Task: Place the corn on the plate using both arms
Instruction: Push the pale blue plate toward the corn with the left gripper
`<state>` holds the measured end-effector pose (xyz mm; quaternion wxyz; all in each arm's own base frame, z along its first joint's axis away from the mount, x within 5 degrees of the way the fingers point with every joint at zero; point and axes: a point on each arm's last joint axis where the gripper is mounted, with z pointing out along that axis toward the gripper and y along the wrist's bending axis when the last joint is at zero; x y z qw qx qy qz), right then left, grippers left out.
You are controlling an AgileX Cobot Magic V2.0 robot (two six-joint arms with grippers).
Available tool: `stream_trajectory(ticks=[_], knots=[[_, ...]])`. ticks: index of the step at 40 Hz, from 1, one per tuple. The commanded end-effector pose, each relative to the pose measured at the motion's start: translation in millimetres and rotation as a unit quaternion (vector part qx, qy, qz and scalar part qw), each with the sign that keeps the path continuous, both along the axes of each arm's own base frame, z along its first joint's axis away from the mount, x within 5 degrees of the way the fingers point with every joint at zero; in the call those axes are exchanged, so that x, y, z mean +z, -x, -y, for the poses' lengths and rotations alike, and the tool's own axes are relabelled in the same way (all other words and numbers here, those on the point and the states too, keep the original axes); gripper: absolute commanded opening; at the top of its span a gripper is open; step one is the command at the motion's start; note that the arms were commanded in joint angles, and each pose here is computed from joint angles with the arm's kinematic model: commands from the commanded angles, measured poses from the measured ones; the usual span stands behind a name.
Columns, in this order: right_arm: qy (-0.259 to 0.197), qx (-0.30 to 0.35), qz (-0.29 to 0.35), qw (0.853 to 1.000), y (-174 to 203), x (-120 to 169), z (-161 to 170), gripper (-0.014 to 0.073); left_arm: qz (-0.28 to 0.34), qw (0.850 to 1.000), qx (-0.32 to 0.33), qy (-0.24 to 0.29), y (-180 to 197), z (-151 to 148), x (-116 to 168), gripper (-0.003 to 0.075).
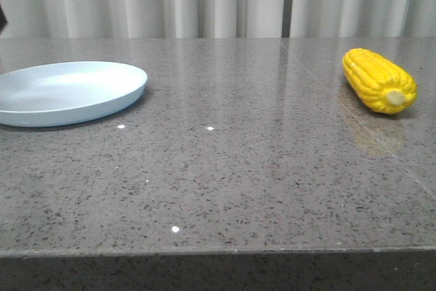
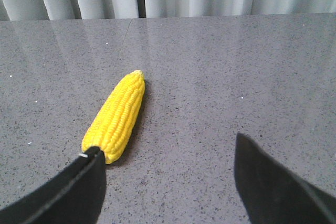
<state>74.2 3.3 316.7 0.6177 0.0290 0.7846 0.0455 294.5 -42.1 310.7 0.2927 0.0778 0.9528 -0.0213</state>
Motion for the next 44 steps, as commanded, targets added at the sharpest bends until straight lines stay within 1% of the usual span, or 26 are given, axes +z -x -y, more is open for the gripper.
stream_trajectory(ticks=[1, 5, 8, 14, 25, 27, 30, 33, 34, 36, 40, 44], knots=[[0.002, -0.006, 0.056, 0.998, -1.8, 19.0, 1.1, 0.0539, 0.020, 1.000, -0.006, 0.006, -17.4, 7.7, 6.9, 0.0523], [0.002, -0.006, 0.056, 0.998, -1.8, 19.0, 1.1, 0.0539, -0.002, 1.000, -0.008, 0.002, -28.5, 10.6, -7.9, 0.0426], [0.002, -0.006, 0.056, 0.998, -1.8, 19.0, 1.1, 0.0539, -0.016, 1.000, -0.006, 0.000, -33.8, 10.8, -17.7, 0.0379], [0.002, -0.006, 0.056, 0.998, -1.8, 19.0, 1.1, 0.0539, -0.037, 0.999, -0.002, -0.003, -42.1, 9.3, -33.3, 0.0370], [0.002, -0.006, 0.056, 0.998, -1.8, 19.0, 1.1, 0.0539, -0.051, 0.999, -0.001, 0.000, -45.4, 10.4, -41.6, 0.0360], [0.002, -0.006, 0.056, 0.998, -1.8, 19.0, 1.1, 0.0539, -0.051, 0.999, -0.001, 0.000, -45.4, 10.4, -41.6, 0.0328], [0.002, -0.006, 0.056, 0.998, -1.8, 19.0, 1.1, 0.0539, -0.051, 0.999, -0.001, 0.000, -45.4, 10.4, -41.6, 0.0236], [0.002, -0.006, 0.056, 0.998, -1.8, 19.0, 1.1, 0.0539, -0.050, 0.999, -0.001, 0.000, -45.6, 10.4, -41.5, 0.0111], [0.002, -0.006, 0.056, 0.998, -1.8, 19.0, 1.1, 0.0539, -0.050, 0.999, -0.001, 0.000, -45.6, 10.4, -41.5, 0.0058], [0.002, -0.006, 0.056, 0.998, -1.8, 19.0, 1.1, 0.0539, -0.050, 0.999, -0.001, 0.000, -45.6, 10.4, -41.5, -0.0017], [0.002, -0.006, 0.056, 0.998, -1.8, 19.0, 1.1, 0.0539, -0.049, 0.999, 0.001, 0.010, -45.6, 11.8, -39.4, -0.0020], [0.002, -0.006, 0.056, 0.998, -1.8, 19.0, 1.1, 0.0539, -0.049, 0.997, 0.009, 0.055, -46.7, 19.4, -29.5, -0.0020]])
